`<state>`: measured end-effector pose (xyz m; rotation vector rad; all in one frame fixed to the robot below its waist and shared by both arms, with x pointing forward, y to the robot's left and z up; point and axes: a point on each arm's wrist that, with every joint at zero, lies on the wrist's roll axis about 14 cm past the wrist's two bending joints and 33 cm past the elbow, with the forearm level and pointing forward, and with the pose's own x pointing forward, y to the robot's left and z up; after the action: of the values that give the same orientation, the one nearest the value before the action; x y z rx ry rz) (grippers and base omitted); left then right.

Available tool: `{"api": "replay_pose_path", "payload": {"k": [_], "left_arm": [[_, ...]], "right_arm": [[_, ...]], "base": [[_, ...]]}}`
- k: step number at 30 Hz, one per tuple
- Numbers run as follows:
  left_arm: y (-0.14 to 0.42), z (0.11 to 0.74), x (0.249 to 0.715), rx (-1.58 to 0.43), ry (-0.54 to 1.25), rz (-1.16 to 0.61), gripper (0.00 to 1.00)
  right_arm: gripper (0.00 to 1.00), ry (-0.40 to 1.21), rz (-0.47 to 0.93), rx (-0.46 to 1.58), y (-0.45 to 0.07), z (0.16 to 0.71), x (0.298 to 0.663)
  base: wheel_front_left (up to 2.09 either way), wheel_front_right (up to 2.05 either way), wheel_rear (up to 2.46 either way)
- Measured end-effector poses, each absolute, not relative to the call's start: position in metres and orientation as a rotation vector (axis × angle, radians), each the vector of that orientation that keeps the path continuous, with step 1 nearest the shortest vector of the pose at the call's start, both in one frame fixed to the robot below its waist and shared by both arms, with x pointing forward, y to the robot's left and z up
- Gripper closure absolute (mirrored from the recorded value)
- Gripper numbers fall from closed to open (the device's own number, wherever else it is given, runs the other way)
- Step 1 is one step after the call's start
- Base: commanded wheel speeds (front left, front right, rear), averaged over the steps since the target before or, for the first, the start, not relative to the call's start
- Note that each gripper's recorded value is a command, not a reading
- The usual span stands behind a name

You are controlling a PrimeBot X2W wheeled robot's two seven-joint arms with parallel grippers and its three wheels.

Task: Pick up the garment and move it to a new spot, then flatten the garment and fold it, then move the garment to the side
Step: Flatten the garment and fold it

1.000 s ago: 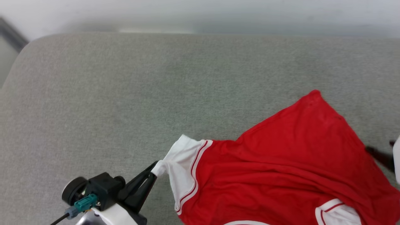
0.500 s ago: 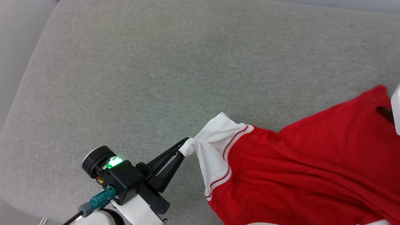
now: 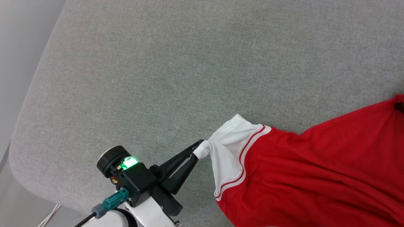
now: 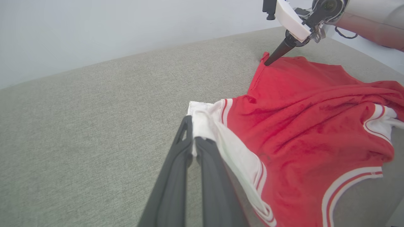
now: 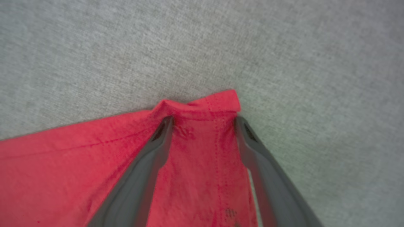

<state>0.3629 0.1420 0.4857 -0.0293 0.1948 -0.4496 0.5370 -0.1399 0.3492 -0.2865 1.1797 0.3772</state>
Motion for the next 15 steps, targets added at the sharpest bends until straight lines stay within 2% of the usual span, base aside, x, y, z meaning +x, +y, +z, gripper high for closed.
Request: {"api": "replay_pose_path", "payload": {"k": [1, 2, 9, 15], "left_arm": [[0.143, 0.485, 0.363, -0.029, 0.196, -0.448, 1.00], [0.143, 0.485, 0.363, -0.027, 0.194, -0.446, 1.00], [0.150, 0.494, 0.367, -0.005, 0.156, -0.438, 1.00], [0.160, 0.518, 0.371, 0.037, 0.084, -0.426, 1.00]], "right_arm": [[0.70, 1.179, 0.379, -0.283, -0.140, 0.349, 0.537], [1.00, 1.178, 0.380, -0.279, -0.140, 0.349, 0.537], [1.00, 1.102, 0.373, -0.251, -0.142, 0.361, 0.540], [1.00, 0.947, 0.387, -0.197, -0.136, 0.401, 0.546]], "base": [[0.00, 0.00, 0.00], [0.00, 0.00, 0.00], [0.00, 0.00, 0.00], [0.00, 0.00, 0.00]]}}
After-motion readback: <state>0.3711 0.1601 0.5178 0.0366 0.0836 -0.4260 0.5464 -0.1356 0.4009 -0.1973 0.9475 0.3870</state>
